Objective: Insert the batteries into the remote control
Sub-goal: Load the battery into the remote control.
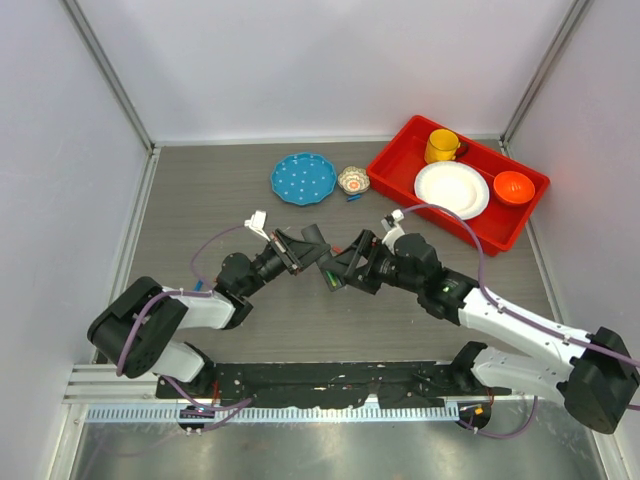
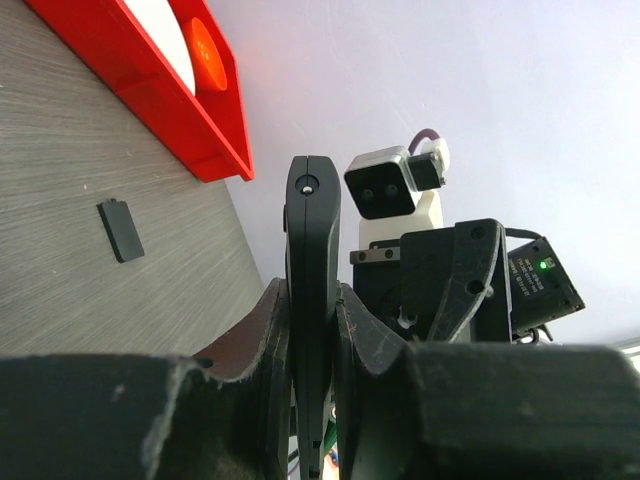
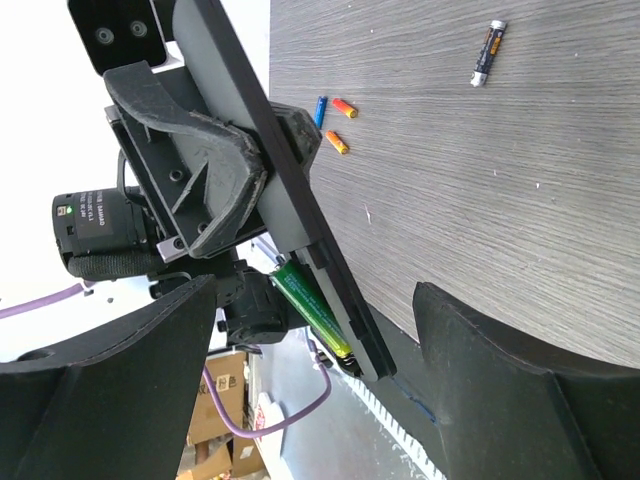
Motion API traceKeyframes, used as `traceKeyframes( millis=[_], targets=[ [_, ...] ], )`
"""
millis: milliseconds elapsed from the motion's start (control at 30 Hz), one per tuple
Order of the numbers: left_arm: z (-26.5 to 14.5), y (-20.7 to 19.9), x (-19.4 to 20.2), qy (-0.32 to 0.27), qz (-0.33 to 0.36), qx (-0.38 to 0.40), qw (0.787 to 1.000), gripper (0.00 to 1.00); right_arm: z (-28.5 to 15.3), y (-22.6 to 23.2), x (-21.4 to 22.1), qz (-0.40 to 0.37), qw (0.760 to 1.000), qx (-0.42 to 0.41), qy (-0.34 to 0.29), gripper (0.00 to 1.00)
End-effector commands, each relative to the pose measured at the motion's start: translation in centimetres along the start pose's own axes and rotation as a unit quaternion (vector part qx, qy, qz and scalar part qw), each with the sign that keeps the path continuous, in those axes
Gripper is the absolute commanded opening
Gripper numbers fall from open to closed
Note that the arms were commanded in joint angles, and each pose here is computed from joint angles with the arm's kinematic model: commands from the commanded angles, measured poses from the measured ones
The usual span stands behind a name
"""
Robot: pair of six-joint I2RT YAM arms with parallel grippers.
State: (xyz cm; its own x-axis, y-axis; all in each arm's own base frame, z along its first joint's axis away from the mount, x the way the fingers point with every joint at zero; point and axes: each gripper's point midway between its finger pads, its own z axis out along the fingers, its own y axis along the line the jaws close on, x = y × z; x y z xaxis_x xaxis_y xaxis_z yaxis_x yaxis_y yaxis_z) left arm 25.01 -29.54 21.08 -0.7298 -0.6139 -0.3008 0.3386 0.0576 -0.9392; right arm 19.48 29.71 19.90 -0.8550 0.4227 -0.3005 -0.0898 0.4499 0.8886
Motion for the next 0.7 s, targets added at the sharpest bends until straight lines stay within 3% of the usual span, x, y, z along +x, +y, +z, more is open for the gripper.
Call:
traceKeyframes(
  millis=[0, 667],
  targets=[
    [-0.3, -6.6, -1.6, -0.037, 0.043, 0.130, 0.990, 0.00, 0.3, 0.7, -0.5, 0.010, 1.000, -0.017, -0.009, 0.85],
    [-0.3, -6.5, -1.4, -0.034, 0.043, 0.129, 0.990, 0.00, 1.0, -0.7, -1.0, 0.022, 1.000, -0.001, -0.016, 0.79]
  ],
)
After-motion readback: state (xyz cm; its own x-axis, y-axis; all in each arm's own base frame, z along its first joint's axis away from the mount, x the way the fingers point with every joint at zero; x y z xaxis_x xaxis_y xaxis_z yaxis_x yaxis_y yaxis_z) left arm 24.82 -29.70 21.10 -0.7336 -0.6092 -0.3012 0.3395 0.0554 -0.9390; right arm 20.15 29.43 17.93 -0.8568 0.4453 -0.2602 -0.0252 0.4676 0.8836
